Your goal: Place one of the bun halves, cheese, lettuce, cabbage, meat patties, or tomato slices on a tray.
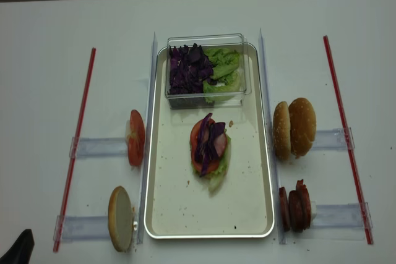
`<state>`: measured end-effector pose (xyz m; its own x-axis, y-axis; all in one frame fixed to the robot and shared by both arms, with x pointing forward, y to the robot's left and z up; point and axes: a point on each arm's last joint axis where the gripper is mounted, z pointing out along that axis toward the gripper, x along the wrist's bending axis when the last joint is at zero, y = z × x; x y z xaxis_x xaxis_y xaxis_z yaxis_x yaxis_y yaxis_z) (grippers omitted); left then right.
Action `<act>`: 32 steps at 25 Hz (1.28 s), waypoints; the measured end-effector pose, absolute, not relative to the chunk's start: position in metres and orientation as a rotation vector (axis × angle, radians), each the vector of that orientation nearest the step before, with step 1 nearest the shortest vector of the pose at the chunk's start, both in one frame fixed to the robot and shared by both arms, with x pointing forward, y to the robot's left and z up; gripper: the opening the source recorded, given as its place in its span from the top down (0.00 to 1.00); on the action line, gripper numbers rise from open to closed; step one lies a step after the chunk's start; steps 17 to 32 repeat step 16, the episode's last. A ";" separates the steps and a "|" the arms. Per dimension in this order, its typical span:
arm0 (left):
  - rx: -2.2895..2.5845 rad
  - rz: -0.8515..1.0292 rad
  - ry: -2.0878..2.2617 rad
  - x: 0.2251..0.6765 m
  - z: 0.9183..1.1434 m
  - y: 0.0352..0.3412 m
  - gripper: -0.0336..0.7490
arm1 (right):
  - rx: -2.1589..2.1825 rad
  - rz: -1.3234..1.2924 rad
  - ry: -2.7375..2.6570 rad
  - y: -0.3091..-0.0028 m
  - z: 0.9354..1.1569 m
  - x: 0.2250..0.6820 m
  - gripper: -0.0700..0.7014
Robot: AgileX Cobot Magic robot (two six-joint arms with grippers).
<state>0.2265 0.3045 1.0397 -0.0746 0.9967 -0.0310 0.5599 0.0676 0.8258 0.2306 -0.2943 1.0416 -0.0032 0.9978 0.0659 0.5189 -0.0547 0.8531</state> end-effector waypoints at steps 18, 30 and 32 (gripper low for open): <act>1.561 0.873 1.710 0.226 1.040 0.305 0.17 | 1.641 0.963 1.587 -0.294 1.042 0.231 0.86; 1.561 0.873 1.710 0.226 1.040 0.305 0.17 | 1.641 0.963 1.587 -0.294 1.042 0.231 0.86; 1.561 0.873 1.710 0.226 1.040 0.305 0.17 | 1.641 0.963 1.587 -0.294 1.042 0.231 0.86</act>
